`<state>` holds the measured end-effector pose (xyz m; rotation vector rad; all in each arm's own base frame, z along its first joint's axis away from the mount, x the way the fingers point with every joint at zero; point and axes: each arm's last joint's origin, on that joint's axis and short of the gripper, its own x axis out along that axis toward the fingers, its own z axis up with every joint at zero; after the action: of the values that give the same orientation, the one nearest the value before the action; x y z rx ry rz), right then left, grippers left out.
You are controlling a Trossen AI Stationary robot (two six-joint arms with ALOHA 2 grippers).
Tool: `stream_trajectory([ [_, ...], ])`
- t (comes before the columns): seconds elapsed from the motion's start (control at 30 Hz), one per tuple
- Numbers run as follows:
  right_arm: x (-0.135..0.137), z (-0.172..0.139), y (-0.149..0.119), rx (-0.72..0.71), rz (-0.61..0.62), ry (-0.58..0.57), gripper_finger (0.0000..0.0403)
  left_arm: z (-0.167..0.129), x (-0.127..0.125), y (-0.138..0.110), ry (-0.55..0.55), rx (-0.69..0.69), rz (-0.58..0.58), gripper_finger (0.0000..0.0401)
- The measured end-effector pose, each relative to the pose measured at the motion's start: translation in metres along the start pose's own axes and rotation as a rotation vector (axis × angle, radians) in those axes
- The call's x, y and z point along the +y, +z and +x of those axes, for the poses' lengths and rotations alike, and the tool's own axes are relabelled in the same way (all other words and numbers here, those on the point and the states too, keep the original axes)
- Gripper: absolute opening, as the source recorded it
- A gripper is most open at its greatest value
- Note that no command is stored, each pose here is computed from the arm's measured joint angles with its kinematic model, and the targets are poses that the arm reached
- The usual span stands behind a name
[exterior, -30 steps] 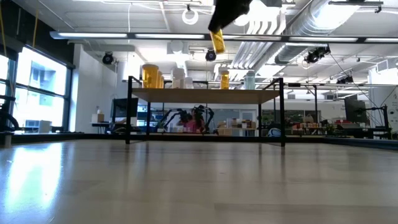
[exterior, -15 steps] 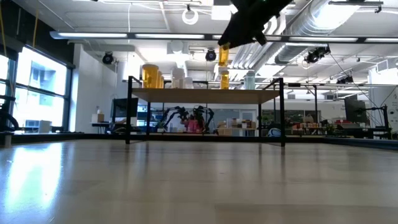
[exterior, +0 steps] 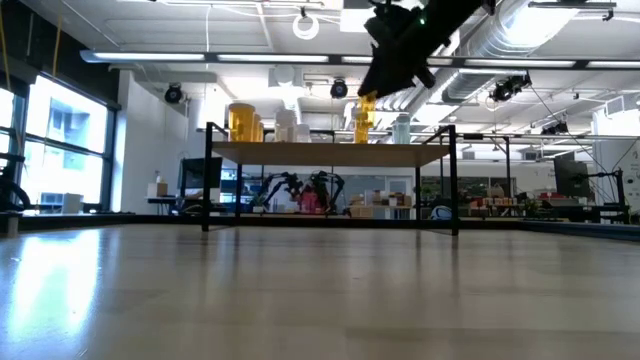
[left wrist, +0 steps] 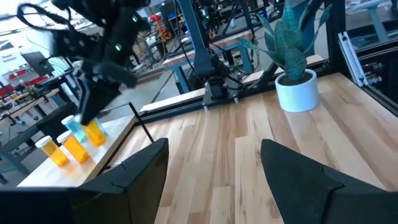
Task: Pick and place medicine bottles onto shelf by color
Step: Put the small orange pill bottle on the shelf aligned with the other small orange pill bottle
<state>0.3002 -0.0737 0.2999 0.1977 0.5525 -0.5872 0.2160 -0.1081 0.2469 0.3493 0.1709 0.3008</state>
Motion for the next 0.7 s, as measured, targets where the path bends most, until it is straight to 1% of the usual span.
stream_trajectory([
  [0.13,-0.002,0.005,-0.011,-0.002,-0.008,-0.069,0.0106,0.000,0.000,0.000,0.000,0.000,0.000,0.0243],
  [0.33,-0.002,0.011,-0.019,-0.022,-0.015,-0.062,0.0106,0.000,0.000,0.000,0.000,0.000,0.003,0.0243],
  [0.53,-0.002,0.011,-0.016,-0.043,-0.025,-0.043,0.0106,0.000,0.000,0.000,0.000,0.000,0.002,0.0243],
  [0.7,-0.007,0.015,-0.016,-0.039,-0.021,-0.056,0.0106,0.000,0.000,0.000,0.000,0.000,0.000,0.0243],
])
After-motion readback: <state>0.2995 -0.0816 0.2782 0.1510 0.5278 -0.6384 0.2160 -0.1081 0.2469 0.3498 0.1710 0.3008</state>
